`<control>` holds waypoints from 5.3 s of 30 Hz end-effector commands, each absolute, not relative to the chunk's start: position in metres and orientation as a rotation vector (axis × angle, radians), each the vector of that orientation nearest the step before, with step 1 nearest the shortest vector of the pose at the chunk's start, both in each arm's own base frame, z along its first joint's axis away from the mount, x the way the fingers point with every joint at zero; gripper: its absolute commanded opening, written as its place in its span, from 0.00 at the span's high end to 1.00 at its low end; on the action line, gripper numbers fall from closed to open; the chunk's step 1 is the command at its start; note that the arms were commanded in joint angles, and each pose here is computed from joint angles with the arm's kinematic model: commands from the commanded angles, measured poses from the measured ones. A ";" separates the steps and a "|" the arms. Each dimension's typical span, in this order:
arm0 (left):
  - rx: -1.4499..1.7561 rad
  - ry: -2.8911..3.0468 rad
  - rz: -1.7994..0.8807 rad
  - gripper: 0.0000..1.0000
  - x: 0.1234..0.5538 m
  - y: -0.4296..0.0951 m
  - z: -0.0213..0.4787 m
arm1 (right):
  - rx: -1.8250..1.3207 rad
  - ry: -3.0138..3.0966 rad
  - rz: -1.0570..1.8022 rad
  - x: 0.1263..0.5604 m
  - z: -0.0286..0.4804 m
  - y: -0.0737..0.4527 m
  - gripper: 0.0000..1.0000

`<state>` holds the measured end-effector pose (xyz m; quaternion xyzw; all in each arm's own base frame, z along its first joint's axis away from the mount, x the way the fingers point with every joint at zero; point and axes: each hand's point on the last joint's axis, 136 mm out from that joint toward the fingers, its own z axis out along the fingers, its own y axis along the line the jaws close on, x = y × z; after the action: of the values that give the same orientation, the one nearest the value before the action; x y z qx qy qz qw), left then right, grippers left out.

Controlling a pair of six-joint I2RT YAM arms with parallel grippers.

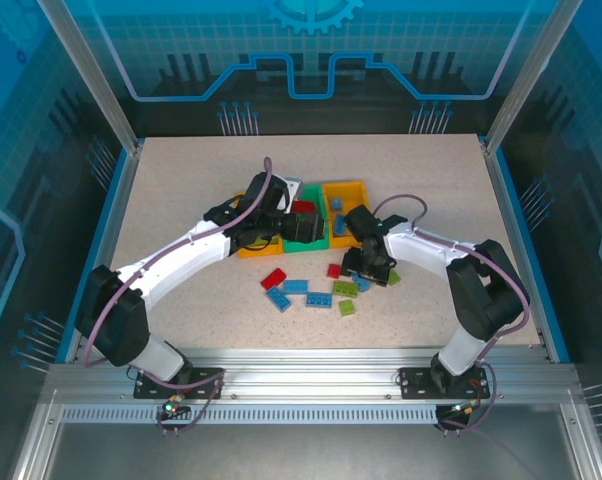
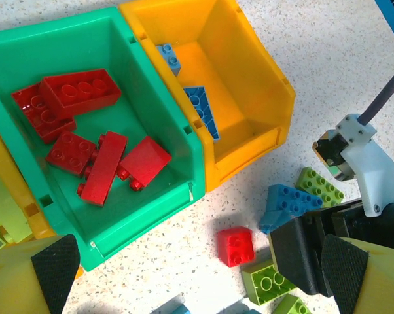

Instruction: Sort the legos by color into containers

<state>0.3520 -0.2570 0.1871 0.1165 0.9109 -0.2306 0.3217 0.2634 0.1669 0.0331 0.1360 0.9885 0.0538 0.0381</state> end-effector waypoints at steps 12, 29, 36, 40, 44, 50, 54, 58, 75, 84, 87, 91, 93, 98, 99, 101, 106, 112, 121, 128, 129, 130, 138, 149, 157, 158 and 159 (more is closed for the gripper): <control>0.255 2.379 -0.647 0.01 0.351 -0.253 0.194 | 0.109 3.035 0.028 0.258 0.028 0.157 0.34; 0.218 2.427 -0.593 0.01 0.344 -0.241 0.177 | 0.004 3.009 0.073 0.259 0.042 0.171 0.69; 0.186 2.479 -0.533 0.01 0.330 -0.225 0.160 | -0.018 2.941 0.179 0.271 0.083 0.181 0.72; 0.136 2.528 -0.480 0.01 0.318 -0.211 0.148 | -0.004 2.898 0.257 0.286 0.105 0.185 0.72; 0.046 2.577 -0.464 0.01 0.302 -0.198 0.135 | 0.089 2.835 0.390 0.316 0.124 0.186 0.72; -0.046 2.646 -0.459 0.01 0.274 -0.183 0.111 | 0.190 2.756 0.547 0.368 0.142 0.189 0.72; -0.088 2.682 -0.417 0.01 0.261 -0.172 0.098 | 0.192 2.782 0.480 0.396 0.133 0.184 0.72; -0.139 2.699 -0.389 0.01 0.256 -0.165 0.093 | 0.194 2.803 0.400 0.416 0.122 0.179 0.69; -0.715 2.819 -0.417 0.01 0.259 -0.179 0.065 | 0.152 2.766 0.432 0.416 0.137 0.178 0.22; -0.978 2.765 -0.405 0.01 0.261 -0.179 0.051 | 0.141 2.704 0.469 0.402 0.151 0.170 0.19; -1.022 2.740 -0.366 0.01 0.266 -0.180 0.049 | 0.135 2.691 0.475 0.399 0.153 0.167 0.18; -1.047 2.742 -0.342 0.01 0.271 -0.185 0.042 | 0.139 2.695 0.473 0.394 0.150 0.160 0.18; -1.068 2.744 -0.340 0.02 0.273 -0.187 0.036 | 0.152 2.699 0.473 0.391 0.147 0.154 0.18; -1.069 2.749 -0.317 0.05 0.280 -0.191 0.032 | 0.189 2.705 0.486 0.383 0.139 0.139 0.17; -1.065 2.752 -0.310 0.06 0.281 -0.191 0.031 | 0.199 2.707 0.486 0.380 0.137 0.136 0.17; -1.049 2.769 -0.297 0.09 0.282 -0.192 0.029 | 0.216 2.708 0.486 0.377 0.135 0.130 0.17; -1.025 2.810 -0.241 0.24 0.278 -0.189 0.018 | 0.257 2.707 0.501 0.371 0.131 0.118 0.17; -0.987 2.830 -0.193 0.30 0.274 -0.184 0.014 | 0.308 2.686 0.513 0.370 0.135 0.102 0.17; -0.909 2.827 -0.211 0.30 0.283 -0.189 0.029 | 0.339 2.683 0.514 0.363 0.132 0.095 0.17; -0.806 2.744 -0.292 0.30 0.298 -0.201 0.077 | 0.280 2.703 0.492 0.353 0.124 0.098 0.18; -0.795 2.734 -0.299 0.29 0.299 -0.202 0.083 | 0.274 2.713 0.484 0.351 0.121 0.099 0.18; -0.787 2.724 -0.311 0.29 0.301 -0.204 0.088 | 0.264 2.719 0.482 0.349 0.119 0.099 0.18; -0.699 2.647 -0.357 0.29 0.315 -0.214 0.129 | 0.092 2.774 0.447 0.330 0.103 0.115 0.21; -0.501 2.603 -0.374 0.26 0.395 -0.234 0.150 | 0.196 2.892 0.423 0.304 0.088 0.154 0.22; -0.461 2.634 -0.415 0.24 0.438 -0.245 0.136 | 0.350 2.879 0.500 0.293 0.077 0.196 0.24; -0.462 2.637 -0.420 0.22 0.440 -0.246 0.135 | 0.339 2.876 0.506 0.294 0.076 0.203 0.24; -0.464 2.636 -0.422 0.20 0.442 -0.246 0.134 | 0.331 2.880 0.500 0.294 0.075 0.207 0.24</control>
<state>0.4371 -0.2399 0.1279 -0.1886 0.9473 -0.1395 0.2182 0.2917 0.1949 0.0819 0.0846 0.9761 0.1708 0.1042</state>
